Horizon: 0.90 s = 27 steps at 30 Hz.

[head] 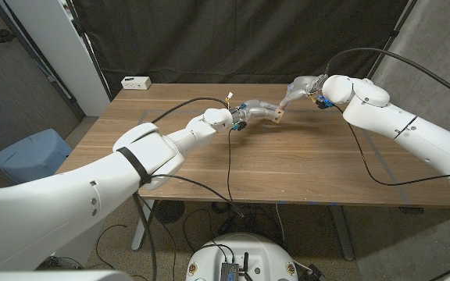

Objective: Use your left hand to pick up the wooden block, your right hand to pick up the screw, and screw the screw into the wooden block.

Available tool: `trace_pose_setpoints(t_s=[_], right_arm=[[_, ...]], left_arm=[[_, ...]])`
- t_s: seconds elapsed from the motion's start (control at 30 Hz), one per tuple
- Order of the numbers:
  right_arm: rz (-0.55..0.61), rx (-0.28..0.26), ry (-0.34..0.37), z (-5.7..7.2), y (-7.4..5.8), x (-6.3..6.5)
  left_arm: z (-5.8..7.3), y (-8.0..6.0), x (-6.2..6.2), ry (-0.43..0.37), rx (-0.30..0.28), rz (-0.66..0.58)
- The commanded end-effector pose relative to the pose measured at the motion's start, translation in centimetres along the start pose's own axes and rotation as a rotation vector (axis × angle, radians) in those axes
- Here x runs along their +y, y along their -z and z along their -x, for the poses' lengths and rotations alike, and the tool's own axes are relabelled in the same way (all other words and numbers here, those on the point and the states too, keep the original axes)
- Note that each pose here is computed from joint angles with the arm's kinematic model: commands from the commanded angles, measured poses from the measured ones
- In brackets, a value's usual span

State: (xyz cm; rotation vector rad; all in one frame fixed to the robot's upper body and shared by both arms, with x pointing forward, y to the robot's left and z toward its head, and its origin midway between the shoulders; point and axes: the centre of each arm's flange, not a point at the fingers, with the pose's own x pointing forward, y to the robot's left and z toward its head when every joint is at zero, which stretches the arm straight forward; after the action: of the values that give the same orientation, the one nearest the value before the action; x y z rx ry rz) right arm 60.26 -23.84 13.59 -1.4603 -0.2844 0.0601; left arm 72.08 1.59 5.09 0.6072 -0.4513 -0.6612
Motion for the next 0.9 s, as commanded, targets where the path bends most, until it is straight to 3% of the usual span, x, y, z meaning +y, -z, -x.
trace_pose_setpoints(t_s=[0.03,0.9], right_arm=[[0.008,0.008,-0.012,-0.72,-0.28,0.47],[0.031,0.053,0.010,-0.97,0.00,0.75]], left_arm=[[0.06,0.09,-0.04,0.001,-0.002,0.002],[-0.01,0.19,0.03,-0.001,0.012,0.006]])
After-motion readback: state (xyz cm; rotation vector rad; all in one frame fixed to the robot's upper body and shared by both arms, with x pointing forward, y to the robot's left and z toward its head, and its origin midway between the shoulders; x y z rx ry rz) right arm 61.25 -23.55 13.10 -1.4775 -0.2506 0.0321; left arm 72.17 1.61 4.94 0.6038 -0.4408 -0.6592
